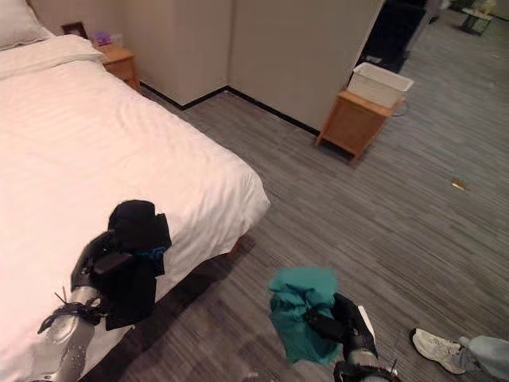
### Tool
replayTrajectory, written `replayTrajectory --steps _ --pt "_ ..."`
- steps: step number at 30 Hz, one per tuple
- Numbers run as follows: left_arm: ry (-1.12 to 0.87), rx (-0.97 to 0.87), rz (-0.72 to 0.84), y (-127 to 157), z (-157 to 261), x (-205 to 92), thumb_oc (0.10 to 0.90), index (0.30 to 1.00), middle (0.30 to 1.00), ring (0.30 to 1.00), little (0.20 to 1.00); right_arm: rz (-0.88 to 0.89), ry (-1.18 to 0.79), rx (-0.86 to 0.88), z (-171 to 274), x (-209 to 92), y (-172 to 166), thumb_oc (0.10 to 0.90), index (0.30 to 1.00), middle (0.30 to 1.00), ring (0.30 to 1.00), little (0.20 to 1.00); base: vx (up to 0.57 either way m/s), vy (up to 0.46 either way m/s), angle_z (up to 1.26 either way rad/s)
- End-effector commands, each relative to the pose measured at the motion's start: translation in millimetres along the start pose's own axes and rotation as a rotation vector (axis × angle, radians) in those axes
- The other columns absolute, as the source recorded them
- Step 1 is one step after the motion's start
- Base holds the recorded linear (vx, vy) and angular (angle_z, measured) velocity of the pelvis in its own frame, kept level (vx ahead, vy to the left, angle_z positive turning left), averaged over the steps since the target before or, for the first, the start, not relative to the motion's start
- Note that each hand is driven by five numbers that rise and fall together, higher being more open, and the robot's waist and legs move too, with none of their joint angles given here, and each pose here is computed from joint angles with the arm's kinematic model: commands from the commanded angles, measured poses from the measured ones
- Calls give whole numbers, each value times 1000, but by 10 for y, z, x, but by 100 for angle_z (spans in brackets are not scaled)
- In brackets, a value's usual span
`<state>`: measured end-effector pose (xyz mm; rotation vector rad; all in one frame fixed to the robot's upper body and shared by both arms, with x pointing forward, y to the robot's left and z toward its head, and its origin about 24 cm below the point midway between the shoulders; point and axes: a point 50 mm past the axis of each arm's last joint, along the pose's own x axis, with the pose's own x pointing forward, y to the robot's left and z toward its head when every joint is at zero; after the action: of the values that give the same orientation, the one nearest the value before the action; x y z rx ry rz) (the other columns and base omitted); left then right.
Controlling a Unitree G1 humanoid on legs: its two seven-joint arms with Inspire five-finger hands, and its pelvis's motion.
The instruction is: Pick up bed clothes into laundry basket.
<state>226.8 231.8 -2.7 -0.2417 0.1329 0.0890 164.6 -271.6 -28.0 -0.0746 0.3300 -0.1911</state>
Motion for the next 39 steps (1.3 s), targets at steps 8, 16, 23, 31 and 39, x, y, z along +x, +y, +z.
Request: replayTrajectory --steps 8,16,23,31,39 --pt "-192 -54 -189 -415 366 234 400 300 300 300 300 105 -220 -99 487 117 30 400 300 300 300 300 -371 -52 -21" --pt "-237 -12 -243 -512 492 280 400 300 300 300 300 153 -188 -72 426 116 99 400 300 300 300 300 -160 149 -63" --pt "-236 76 -308 -580 576 354 400 300 300 300 300 196 -155 11 317 87 257 400 300 300 300 300 -239 191 -41" --pt "-179 34 -266 -454 423 194 400 300 300 300 300 205 -214 60 437 124 328 400 300 300 300 300 -147 9 -68" --pt "-144 12 -220 -264 342 19 400 300 300 300 300 270 -215 20 463 13 257 400 300 300 300 300 -113 -192 -22"
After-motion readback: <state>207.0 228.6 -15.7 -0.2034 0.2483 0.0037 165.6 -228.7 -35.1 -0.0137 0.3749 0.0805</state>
